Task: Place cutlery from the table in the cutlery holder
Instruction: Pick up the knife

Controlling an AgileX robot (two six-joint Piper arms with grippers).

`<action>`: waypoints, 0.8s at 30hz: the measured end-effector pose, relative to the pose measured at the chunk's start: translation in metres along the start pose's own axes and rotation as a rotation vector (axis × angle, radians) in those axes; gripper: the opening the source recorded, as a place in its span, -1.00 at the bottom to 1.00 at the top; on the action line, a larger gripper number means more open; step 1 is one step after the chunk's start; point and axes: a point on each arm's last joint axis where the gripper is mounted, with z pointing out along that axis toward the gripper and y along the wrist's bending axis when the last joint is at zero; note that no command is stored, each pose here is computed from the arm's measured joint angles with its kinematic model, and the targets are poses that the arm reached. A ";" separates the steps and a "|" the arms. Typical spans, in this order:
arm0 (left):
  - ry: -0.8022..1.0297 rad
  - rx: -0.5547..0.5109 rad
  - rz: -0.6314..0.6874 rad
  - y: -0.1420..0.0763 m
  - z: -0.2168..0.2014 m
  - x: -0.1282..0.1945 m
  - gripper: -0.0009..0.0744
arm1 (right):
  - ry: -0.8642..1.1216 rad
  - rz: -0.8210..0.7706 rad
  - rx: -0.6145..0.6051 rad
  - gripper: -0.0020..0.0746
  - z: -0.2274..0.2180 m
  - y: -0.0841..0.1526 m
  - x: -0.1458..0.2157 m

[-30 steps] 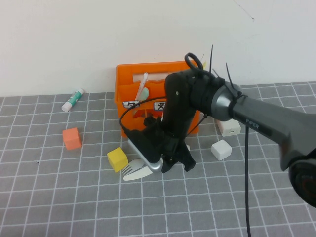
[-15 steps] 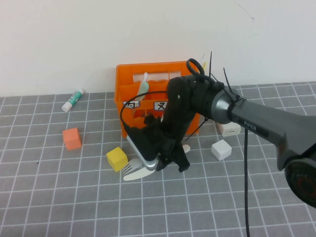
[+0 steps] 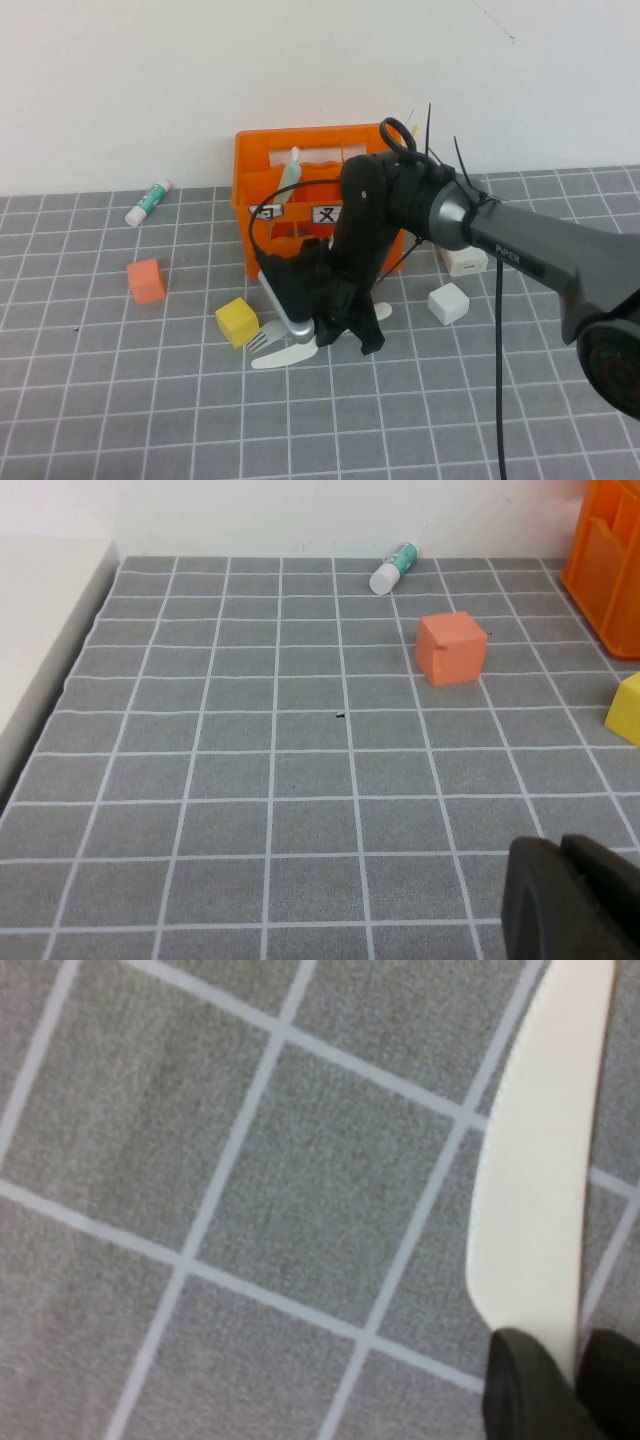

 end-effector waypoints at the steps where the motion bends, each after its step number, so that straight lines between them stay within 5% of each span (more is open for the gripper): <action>1: 0.000 0.000 0.000 0.000 0.000 0.000 -0.98 | -0.002 0.005 -0.005 -0.69 0.000 0.000 0.000; 7: 0.000 0.000 0.000 0.000 0.000 0.000 -0.98 | -0.007 0.036 -0.074 -0.63 0.000 0.007 -0.002; 14: 0.000 0.000 0.000 0.000 0.000 0.000 -0.98 | 0.037 -0.002 -0.137 -0.29 0.002 0.015 -0.013; 24: 0.000 0.000 0.000 0.000 0.000 0.000 -0.98 | 0.089 -0.004 -0.140 -0.26 0.005 0.018 -0.023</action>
